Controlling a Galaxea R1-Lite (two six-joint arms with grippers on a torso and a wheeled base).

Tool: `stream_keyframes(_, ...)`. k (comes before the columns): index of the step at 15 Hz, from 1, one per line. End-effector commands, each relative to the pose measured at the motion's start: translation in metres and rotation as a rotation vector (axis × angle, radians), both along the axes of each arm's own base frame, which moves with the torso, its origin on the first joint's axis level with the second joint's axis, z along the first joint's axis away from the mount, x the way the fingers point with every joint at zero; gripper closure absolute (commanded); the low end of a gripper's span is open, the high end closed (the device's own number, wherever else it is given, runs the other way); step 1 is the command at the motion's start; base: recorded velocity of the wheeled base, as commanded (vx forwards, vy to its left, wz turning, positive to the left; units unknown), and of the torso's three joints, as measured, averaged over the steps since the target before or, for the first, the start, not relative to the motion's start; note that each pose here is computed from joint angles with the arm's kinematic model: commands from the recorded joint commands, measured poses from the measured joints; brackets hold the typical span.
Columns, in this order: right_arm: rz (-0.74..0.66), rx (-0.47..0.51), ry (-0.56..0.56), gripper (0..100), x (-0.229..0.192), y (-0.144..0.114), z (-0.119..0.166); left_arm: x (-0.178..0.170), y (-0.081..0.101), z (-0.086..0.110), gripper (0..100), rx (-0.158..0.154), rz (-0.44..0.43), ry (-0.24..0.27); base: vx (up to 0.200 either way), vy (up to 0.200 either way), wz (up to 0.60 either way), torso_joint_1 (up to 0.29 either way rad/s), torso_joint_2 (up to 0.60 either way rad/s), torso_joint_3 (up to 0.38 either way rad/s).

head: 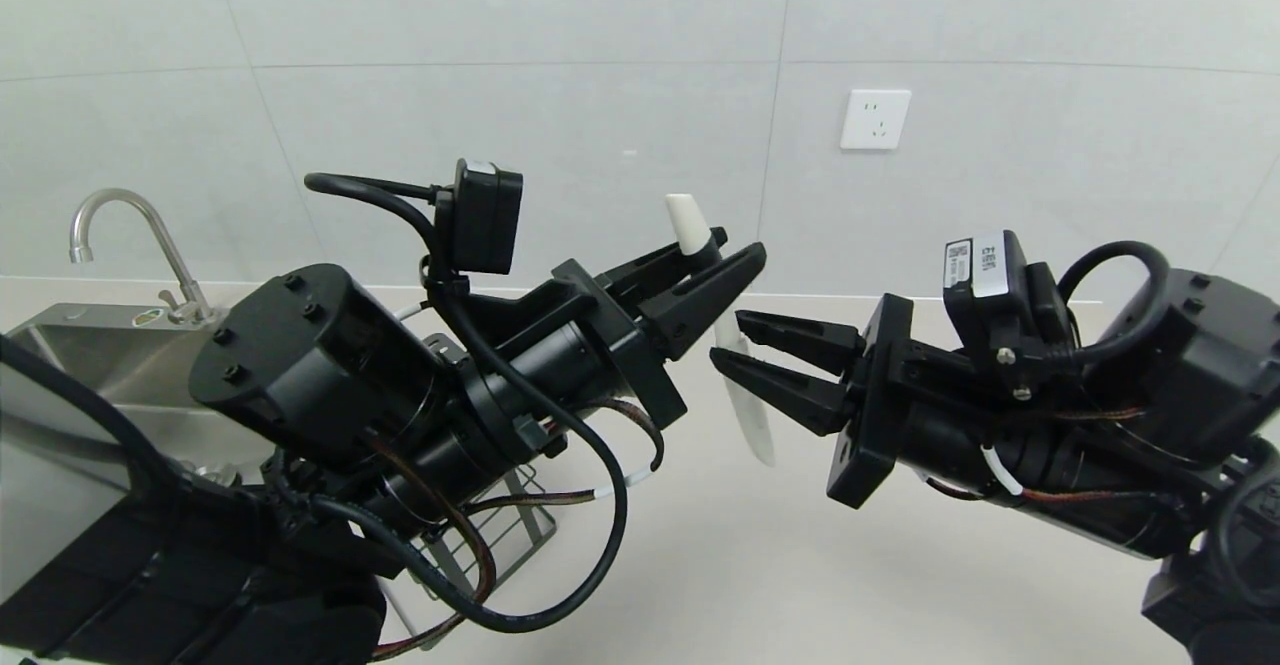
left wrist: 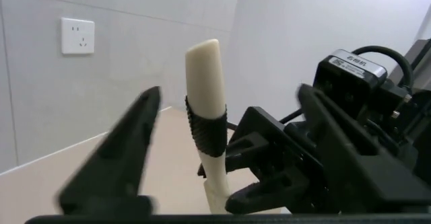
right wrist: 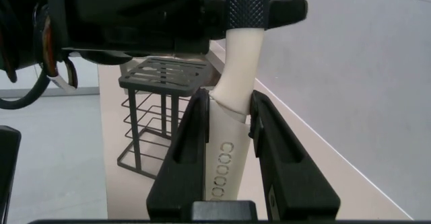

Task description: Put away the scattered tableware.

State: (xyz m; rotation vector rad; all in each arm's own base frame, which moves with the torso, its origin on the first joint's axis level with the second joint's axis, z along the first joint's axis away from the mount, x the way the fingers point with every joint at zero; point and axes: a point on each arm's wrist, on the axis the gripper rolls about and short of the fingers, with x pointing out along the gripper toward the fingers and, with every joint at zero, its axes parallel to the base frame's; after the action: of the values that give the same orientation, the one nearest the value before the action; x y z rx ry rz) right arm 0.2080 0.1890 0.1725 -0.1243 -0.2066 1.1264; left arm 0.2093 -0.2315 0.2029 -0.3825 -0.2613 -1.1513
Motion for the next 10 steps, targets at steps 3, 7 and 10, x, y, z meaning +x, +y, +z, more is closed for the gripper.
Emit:
stream_keyframes(3, 0.028, 0.003, -0.004, 100, 0.001, 0.011, 0.000, 0.000, 0.001, 0.001, 100, -0.003, 0.001, -0.002, 0.000, 0.000, 0.00, 0.000, 0.00, 0.000)
stream_keyframes(7, 0.033, -0.019, 0.054, 0, 0.001, 0.011, -0.012, 0.004, 0.007, 0.001, 100, -0.002, 0.028, 0.001, 0.000, 0.000, 0.00, 0.000, 0.00, 0.000)
stream_keyframes(10, 0.031, -0.040, 0.077, 0, -0.015, -0.004, -0.020, 0.011, 0.031, 0.017, 100, -0.042, 0.104, -0.036, 0.000, 0.000, 0.00, 0.000, 0.00, 0.000)
